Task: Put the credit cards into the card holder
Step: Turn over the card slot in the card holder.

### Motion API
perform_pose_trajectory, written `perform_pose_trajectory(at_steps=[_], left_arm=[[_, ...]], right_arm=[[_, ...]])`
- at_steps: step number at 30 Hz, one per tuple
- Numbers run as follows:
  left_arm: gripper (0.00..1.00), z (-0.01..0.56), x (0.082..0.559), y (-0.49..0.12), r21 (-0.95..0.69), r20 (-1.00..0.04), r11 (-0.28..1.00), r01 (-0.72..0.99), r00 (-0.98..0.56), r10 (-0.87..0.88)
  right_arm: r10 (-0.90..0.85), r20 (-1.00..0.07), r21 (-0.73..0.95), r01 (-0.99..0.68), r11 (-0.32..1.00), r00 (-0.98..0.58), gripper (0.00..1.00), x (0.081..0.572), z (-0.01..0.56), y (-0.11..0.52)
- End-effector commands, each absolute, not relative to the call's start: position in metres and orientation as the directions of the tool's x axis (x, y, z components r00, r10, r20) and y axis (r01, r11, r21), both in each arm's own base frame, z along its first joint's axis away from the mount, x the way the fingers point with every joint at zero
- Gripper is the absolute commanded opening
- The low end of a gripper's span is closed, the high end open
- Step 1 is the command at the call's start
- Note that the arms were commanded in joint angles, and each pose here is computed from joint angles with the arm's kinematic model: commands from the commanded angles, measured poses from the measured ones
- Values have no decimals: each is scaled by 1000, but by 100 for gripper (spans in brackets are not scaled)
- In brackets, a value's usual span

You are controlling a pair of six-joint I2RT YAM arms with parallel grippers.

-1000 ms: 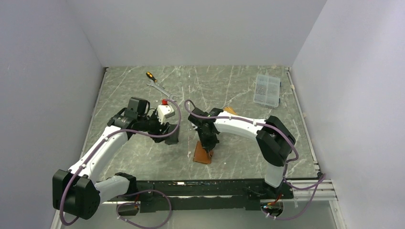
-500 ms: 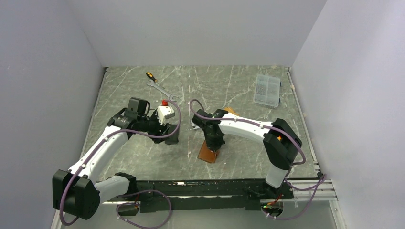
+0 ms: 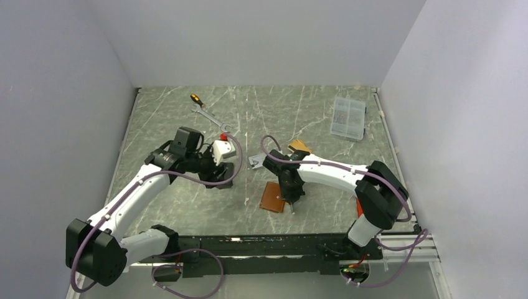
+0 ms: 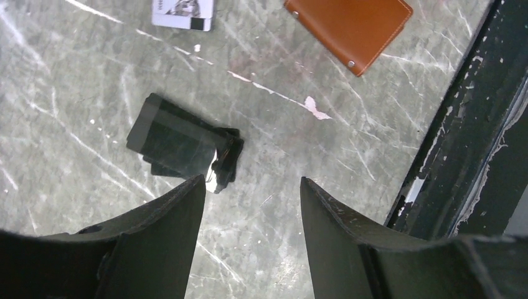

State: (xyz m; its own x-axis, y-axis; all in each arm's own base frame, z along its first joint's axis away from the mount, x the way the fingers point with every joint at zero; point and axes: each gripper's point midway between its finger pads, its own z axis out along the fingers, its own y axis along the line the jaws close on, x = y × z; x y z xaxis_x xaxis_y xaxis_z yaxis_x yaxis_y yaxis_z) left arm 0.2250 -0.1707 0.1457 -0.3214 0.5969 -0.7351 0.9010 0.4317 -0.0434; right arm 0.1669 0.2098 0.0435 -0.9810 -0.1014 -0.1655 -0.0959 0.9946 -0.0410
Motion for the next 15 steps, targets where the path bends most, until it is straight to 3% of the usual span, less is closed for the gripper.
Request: perform_pose_trajectory(at_steps=[1,9,15], left_arm=[[63,156,219,-189,-6,-734,383,924,-264,626],[68,146,195,-214,61,-645,287,956,-182,743],[79,151,202,-250,-23,-643,370,929,-297,706]], right_arm=[[-33,-179,50,-42,998,-983,0,165,34,213],[55,-186,220,13,976,-981,0,168,13,222],[120,-185,366,45,929,-975,0,168,12,223]])
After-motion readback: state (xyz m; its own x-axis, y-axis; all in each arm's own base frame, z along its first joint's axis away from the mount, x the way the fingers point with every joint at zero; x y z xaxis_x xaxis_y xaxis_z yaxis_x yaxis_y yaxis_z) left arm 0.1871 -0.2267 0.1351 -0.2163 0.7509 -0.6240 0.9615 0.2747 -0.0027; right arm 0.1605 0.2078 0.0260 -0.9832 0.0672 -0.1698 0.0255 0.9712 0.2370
